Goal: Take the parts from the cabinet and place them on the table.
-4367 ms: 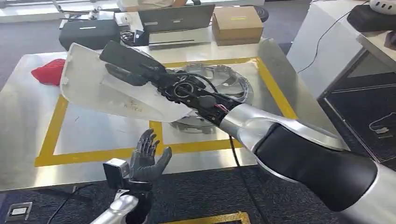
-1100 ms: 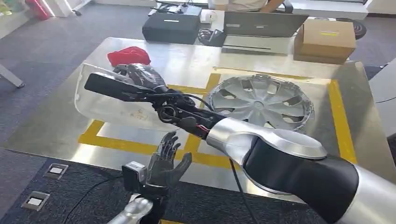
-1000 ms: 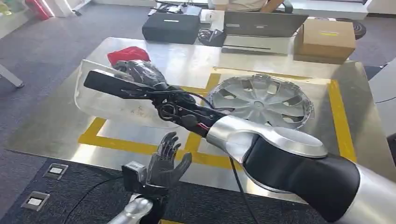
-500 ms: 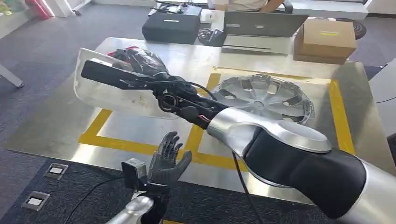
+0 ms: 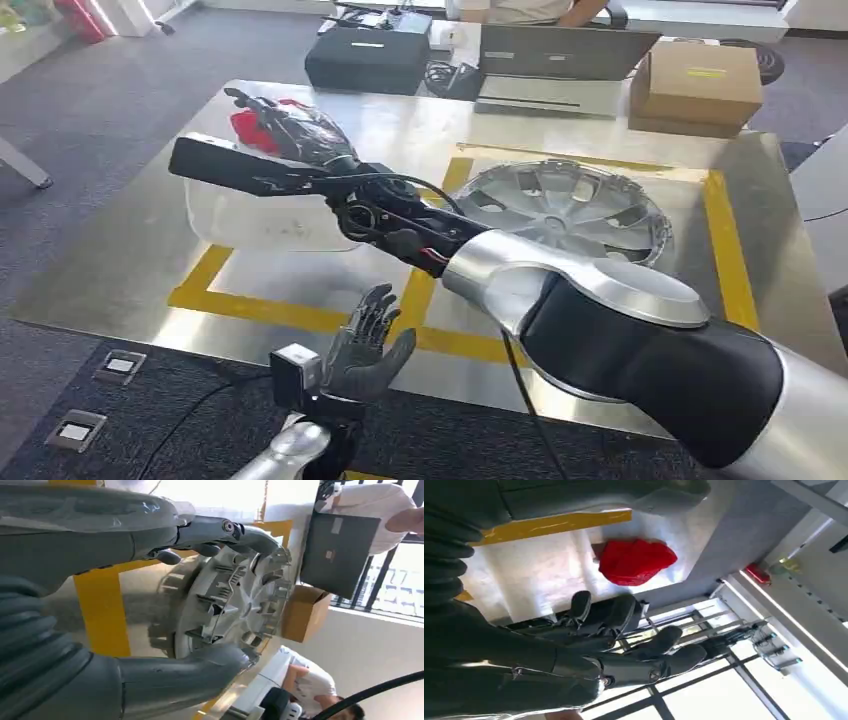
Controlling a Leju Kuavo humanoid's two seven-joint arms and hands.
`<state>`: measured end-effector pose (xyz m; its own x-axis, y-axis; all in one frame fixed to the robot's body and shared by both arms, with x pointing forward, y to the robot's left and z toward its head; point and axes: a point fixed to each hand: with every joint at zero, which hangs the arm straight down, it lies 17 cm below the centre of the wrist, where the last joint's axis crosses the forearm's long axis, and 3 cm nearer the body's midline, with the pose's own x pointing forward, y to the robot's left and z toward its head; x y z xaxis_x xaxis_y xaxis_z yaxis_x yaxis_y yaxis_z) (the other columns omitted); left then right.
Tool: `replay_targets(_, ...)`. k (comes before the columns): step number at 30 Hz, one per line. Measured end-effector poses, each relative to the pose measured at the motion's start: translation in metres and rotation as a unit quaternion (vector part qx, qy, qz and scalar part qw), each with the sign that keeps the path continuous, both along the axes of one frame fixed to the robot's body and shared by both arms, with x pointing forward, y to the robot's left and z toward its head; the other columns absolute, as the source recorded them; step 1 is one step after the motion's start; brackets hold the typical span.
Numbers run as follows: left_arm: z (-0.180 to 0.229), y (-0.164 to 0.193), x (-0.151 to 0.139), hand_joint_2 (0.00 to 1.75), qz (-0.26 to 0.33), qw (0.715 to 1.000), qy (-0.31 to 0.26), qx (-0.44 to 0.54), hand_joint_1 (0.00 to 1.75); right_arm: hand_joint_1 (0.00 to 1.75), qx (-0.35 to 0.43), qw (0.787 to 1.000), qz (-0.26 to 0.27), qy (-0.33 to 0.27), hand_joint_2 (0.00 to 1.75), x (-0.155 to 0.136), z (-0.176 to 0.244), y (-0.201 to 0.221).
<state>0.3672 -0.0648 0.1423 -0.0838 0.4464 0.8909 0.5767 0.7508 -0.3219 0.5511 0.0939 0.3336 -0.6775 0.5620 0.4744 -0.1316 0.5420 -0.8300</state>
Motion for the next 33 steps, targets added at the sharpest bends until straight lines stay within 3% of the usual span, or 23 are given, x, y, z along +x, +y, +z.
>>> replay_targets(24, -0.001, -0.001, -0.003, 0.0, -0.005, 1.0, -0.003, 0.003, 0.0, 0.0, -0.005, 1.0, -0.004, 0.015, 0.0, -0.001, -0.02, -0.003)
replay_targets(33, -0.007, 0.008, 0.005, 0.0, 0.021, 1.0, 0.017, -0.001, 0.0, 0.0, 0.071, 0.996, 0.01, 0.054, 0.0, -0.001, -0.022, -0.011)
